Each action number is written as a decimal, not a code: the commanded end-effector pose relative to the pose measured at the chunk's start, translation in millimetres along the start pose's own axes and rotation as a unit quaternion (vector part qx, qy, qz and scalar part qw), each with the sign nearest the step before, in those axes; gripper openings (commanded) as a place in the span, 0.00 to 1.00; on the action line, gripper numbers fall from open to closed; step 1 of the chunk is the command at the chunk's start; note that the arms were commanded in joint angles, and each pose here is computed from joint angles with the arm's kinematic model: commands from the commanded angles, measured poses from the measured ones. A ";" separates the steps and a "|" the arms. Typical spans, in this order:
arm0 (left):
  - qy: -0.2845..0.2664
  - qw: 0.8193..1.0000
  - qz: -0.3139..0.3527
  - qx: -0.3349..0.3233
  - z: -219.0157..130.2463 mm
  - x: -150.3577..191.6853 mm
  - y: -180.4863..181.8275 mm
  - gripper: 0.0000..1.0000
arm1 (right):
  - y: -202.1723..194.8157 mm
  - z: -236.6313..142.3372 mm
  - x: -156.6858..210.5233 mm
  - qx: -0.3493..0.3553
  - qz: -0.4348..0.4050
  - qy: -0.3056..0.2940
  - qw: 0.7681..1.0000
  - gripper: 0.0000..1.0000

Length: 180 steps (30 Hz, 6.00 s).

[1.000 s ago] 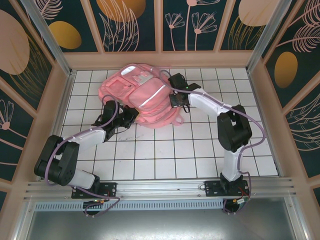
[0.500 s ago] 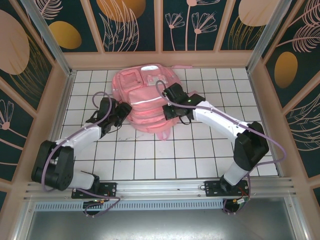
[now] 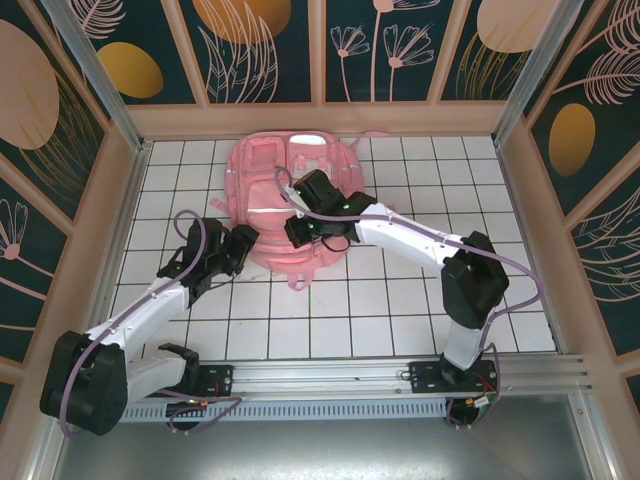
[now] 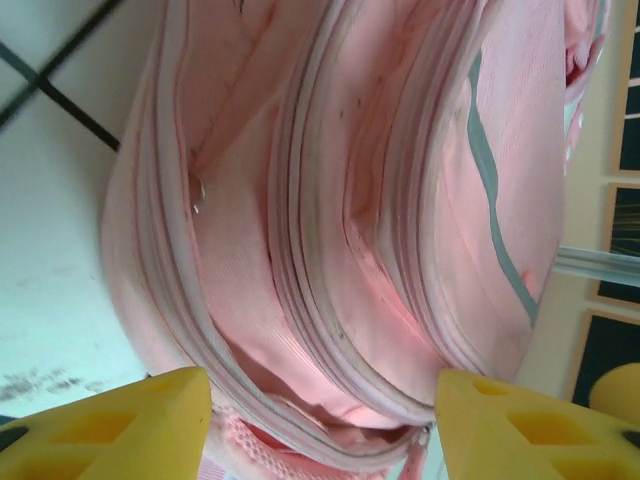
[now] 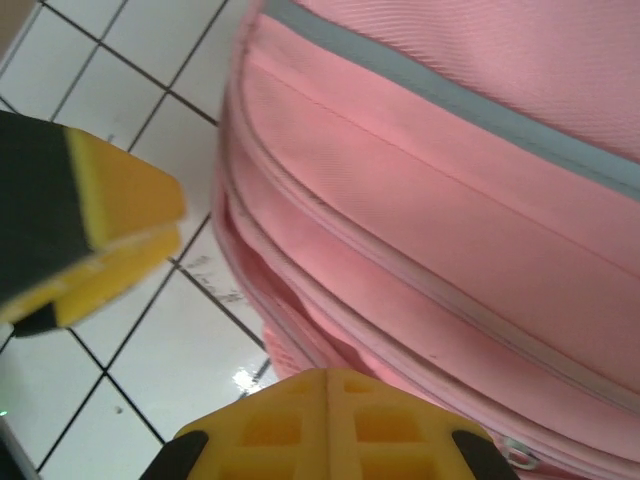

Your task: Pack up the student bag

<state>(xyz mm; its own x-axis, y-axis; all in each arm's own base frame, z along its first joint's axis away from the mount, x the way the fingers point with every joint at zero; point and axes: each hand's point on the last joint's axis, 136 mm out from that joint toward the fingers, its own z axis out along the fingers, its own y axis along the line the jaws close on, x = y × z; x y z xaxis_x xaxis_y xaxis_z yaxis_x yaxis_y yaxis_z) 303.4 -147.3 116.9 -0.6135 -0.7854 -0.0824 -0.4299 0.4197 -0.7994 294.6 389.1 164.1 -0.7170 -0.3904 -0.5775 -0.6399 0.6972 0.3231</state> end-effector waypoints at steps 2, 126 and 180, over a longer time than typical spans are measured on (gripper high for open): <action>0.041 0.998 -0.009 0.054 7.6 22.6 -33.9 0.60 | -1.4 -3.5 -3.2 0.008 0.015 -0.009 1.000 0.00; 0.024 0.978 -0.080 0.193 1.3 23.5 -124.6 0.00 | -44.3 15.5 37.2 0.024 0.292 -0.044 0.955 0.50; -0.053 0.995 -0.047 0.067 8.2 -3.6 -38.2 0.00 | -172.2 -52.5 8.1 0.304 -0.094 0.029 0.948 0.00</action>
<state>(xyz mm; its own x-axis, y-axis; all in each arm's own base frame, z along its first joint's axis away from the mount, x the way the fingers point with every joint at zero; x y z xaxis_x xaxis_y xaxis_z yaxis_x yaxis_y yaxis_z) 320.5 -198.1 157.1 -0.5848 -0.8106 0.0285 -0.3538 0.2234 -0.9082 335.4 301.1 139.4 -0.6602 -0.5021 -0.5586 -0.6038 0.7971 -0.0028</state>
